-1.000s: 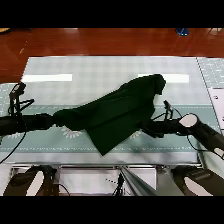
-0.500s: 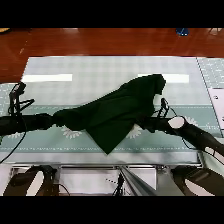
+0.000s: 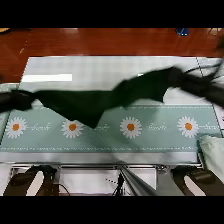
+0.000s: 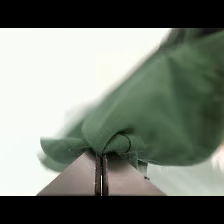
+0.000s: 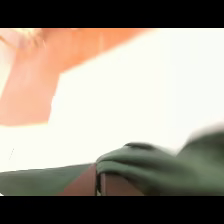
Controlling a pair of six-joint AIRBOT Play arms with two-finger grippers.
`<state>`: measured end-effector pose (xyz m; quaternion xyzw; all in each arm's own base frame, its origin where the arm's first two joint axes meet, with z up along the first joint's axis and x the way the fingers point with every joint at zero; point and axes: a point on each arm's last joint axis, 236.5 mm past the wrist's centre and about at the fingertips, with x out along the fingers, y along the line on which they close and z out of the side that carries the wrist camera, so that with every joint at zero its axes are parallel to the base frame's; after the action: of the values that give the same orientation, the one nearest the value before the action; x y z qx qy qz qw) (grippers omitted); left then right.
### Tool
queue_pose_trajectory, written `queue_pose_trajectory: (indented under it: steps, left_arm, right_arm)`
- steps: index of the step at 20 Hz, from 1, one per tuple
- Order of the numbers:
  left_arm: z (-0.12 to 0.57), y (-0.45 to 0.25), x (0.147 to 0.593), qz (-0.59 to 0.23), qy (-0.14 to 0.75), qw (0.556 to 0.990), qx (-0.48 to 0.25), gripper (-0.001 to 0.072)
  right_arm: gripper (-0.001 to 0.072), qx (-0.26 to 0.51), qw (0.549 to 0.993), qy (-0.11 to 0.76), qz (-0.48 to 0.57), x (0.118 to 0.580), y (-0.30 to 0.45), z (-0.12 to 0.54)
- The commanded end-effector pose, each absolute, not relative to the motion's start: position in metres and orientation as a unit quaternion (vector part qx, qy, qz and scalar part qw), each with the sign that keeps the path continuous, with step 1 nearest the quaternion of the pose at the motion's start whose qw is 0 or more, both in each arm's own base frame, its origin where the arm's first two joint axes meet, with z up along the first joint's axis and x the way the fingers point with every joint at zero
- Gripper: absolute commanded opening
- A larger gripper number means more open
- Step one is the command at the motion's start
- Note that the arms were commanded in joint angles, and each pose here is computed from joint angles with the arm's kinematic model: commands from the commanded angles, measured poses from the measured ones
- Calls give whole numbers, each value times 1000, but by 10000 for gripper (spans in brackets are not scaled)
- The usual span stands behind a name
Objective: Fold the shirts.
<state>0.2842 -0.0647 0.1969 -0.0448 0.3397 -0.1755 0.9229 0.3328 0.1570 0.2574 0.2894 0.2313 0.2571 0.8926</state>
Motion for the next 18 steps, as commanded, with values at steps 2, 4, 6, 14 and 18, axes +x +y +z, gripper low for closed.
queue_pose_trajectory:
  steps: [2,4,6,14,18]
  left_arm:
    - [356,-57,266,-146,166,975,25,16]
    - [422,-62,238,-140,91,986,21,17]
    - [476,-71,200,-143,22,989,29,16]
    - [479,-95,94,-159,68,985,22,15]
    - [421,-90,96,-159,197,967,2,15]
  right_arm:
    - [37,131,976,107,136,270,67,392]
    - [37,91,989,67,99,240,48,437]
    - [37,69,993,27,87,210,44,473]
    - [37,55,996,27,63,134,39,498]
    - [36,20,988,146,44,146,29,446]
